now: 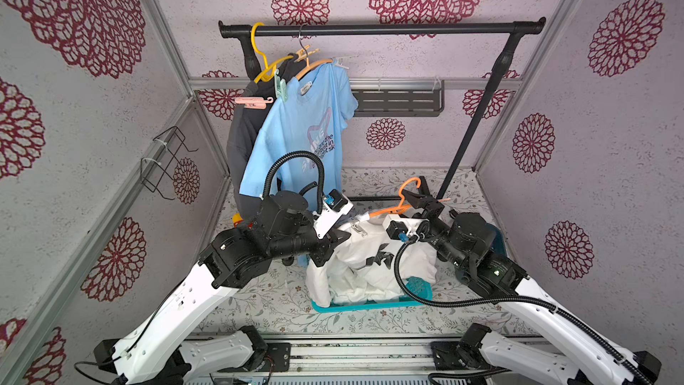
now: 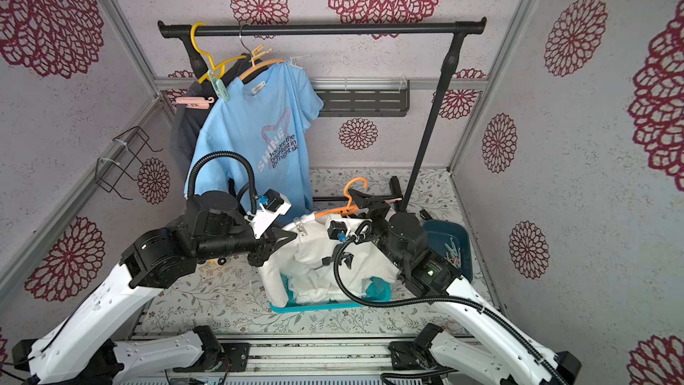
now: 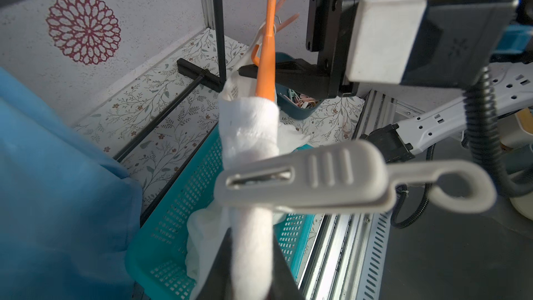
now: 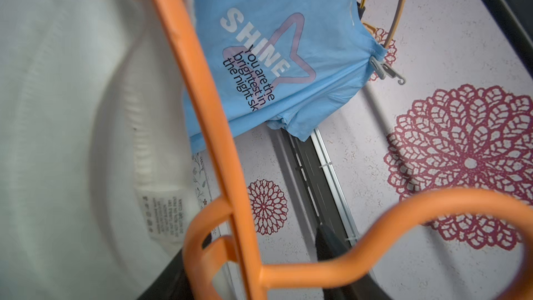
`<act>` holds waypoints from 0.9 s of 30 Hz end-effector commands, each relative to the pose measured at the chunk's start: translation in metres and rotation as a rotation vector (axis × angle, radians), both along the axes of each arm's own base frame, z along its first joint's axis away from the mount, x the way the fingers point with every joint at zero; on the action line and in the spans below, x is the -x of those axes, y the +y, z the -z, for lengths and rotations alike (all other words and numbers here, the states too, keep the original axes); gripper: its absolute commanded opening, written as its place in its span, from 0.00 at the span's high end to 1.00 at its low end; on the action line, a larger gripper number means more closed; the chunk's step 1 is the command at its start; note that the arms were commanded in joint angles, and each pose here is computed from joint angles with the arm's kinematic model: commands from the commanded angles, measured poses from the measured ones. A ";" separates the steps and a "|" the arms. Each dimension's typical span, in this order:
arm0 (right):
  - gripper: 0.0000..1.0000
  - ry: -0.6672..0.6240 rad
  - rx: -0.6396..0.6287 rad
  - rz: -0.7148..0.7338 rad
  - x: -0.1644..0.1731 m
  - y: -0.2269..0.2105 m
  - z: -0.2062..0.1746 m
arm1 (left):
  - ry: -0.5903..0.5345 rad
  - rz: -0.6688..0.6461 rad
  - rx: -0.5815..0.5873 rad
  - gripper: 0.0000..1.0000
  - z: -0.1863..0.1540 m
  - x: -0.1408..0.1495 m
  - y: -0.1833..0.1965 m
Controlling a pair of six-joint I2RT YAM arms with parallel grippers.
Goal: Use clothespins to secure the t-shirt on both sides of the hanger
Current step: Hang the hanger on the clothesline.
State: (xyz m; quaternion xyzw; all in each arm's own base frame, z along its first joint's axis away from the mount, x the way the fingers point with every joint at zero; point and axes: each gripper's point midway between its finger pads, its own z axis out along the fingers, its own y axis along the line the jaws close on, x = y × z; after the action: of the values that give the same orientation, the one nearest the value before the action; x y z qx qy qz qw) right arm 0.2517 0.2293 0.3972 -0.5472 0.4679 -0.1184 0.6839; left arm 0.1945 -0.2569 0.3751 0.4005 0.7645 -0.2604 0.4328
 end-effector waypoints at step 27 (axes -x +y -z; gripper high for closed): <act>0.05 0.291 -0.874 -0.112 0.083 -0.084 -0.073 | -0.257 -0.135 0.364 1.00 -0.105 0.000 0.027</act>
State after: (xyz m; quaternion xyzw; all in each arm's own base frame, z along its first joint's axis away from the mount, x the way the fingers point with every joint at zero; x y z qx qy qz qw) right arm 0.1640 0.1564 0.4701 -0.3101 0.5090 0.1636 0.7862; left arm 0.2000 -0.2373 0.4124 0.3393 0.7326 -0.2665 0.5265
